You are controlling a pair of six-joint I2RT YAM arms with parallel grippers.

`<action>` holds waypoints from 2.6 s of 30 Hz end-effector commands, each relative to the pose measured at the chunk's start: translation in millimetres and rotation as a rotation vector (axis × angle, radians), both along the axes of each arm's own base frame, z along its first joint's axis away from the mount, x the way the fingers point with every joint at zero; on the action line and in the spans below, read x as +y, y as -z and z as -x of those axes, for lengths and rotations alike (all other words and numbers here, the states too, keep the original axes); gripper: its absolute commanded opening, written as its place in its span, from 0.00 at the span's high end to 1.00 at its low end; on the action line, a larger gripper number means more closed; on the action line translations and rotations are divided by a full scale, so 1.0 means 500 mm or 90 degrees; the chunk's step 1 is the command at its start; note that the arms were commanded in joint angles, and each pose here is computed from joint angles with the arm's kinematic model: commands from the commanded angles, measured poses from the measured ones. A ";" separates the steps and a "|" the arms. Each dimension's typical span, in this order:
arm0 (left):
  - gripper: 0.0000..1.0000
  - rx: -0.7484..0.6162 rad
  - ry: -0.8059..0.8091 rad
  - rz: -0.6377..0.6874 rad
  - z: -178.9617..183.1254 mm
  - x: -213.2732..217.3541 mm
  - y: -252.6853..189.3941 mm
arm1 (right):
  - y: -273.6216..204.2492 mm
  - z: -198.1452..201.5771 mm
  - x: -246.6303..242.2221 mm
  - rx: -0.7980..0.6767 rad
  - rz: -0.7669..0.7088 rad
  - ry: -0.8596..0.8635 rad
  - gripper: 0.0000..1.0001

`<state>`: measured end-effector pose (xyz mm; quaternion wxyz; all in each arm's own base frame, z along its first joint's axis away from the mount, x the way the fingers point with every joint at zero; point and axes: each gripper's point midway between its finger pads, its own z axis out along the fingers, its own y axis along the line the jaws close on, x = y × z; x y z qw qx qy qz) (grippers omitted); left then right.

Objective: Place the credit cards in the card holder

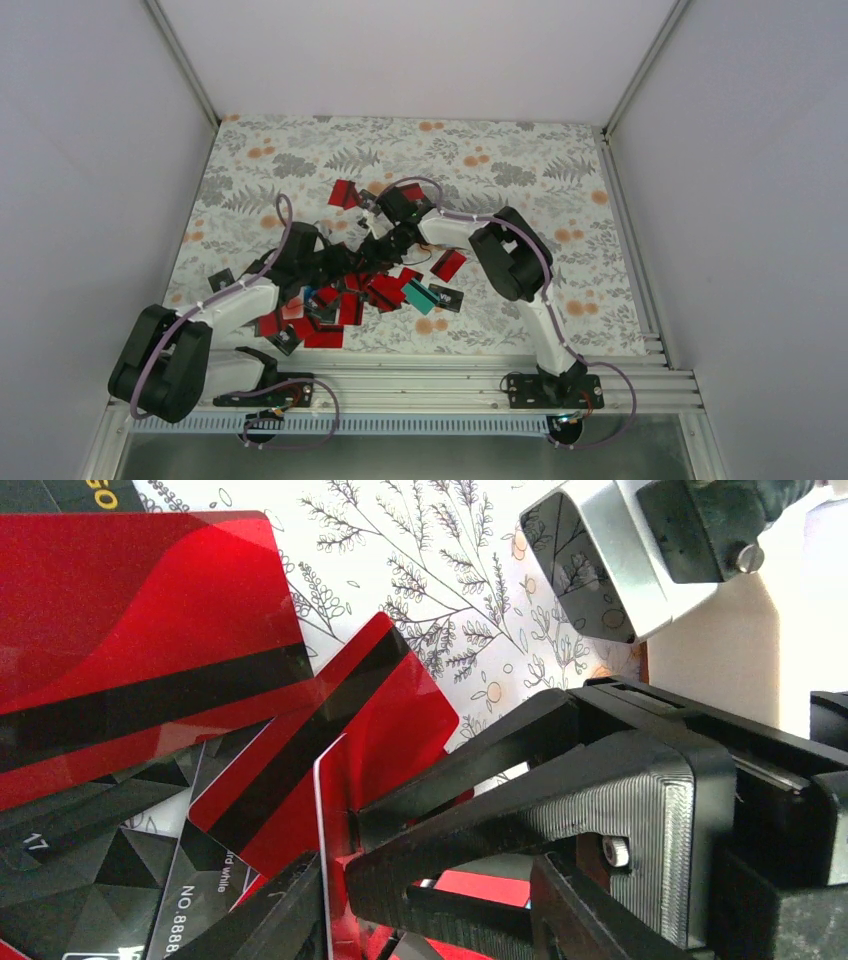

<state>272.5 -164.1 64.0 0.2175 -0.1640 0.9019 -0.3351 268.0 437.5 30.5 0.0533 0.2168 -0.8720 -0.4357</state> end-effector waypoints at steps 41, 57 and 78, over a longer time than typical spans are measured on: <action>0.98 -0.195 0.082 -0.010 -0.080 -0.085 -0.301 | -0.297 -0.227 -0.306 -0.295 0.077 0.259 0.63; 0.98 -0.127 0.266 0.028 -0.218 -0.445 -0.229 | -0.120 -0.246 -0.606 -0.182 0.172 0.519 0.66; 0.97 -0.014 0.194 -0.092 -0.276 -0.423 -0.036 | -0.060 -0.241 -0.571 -0.103 0.079 0.474 0.71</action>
